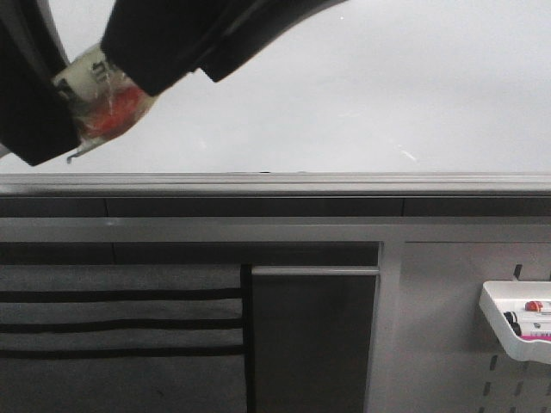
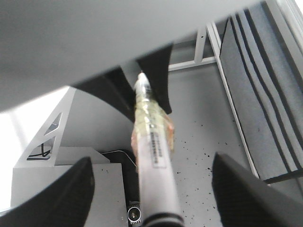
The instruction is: Write number 3 on whiteboard
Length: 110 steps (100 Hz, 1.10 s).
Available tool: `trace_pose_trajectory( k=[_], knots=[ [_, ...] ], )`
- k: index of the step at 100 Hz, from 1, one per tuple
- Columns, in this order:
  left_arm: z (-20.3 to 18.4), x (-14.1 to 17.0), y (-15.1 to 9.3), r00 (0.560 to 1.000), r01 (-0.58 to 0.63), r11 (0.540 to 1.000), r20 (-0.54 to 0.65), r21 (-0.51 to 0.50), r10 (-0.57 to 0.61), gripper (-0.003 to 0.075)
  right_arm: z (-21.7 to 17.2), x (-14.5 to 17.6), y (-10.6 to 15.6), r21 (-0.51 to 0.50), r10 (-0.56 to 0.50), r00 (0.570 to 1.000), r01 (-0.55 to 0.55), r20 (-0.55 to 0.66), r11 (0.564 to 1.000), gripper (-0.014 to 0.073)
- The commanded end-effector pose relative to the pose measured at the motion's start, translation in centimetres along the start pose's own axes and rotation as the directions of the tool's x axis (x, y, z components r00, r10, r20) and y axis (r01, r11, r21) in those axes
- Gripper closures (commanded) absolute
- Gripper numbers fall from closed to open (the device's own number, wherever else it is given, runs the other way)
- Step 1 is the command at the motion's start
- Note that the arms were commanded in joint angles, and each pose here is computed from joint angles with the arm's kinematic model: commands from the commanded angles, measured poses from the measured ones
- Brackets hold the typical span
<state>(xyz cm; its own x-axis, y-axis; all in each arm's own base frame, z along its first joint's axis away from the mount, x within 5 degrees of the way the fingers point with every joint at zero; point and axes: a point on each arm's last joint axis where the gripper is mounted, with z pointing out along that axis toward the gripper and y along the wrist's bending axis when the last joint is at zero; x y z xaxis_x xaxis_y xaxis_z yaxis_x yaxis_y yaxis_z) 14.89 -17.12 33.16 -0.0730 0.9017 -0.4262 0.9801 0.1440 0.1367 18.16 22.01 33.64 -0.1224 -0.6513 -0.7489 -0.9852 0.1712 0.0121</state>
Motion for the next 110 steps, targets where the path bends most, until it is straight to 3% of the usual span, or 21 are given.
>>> trace_pose_trajectory(
  k=[1,37,63,90,110],
  knots=[
    [-1.3,-0.9,0.0,0.997,-0.007,1.0,0.074,-0.031,0.009,0.0738,-1.3,-1.6,0.2,0.027,-0.003,0.995,0.0,0.098,1.0,0.02],
    [-1.3,-0.9,0.0,0.997,-0.007,0.999,0.074,-0.031,0.009,0.0738,-1.3,-1.8,0.3,0.018,0.014,0.993,-0.016,0.121,1.0,0.0364],
    [-1.3,-1.1,0.4,0.995,-0.013,0.997,0.094,-0.076,0.02,0.0738,-1.3,-1.8,0.3,0.018,0.014,0.993,-0.016,0.121,1.0,0.0572],
    [-1.4,-0.9,1.2,0.995,0.067,0.985,0.09,-0.16,-0.053,0.0736,-1.3,-1.8,0.3,0.014,0.014,0.993,-0.016,0.119,1.0,0.0592],
    [-1.4,-0.9,1.3,0.995,0.065,0.983,0.083,-0.169,-0.052,0.072,-1.3,-1.8,0.3,0.012,0.014,0.993,-0.016,0.118,1.0,0.0592]
  ],
)
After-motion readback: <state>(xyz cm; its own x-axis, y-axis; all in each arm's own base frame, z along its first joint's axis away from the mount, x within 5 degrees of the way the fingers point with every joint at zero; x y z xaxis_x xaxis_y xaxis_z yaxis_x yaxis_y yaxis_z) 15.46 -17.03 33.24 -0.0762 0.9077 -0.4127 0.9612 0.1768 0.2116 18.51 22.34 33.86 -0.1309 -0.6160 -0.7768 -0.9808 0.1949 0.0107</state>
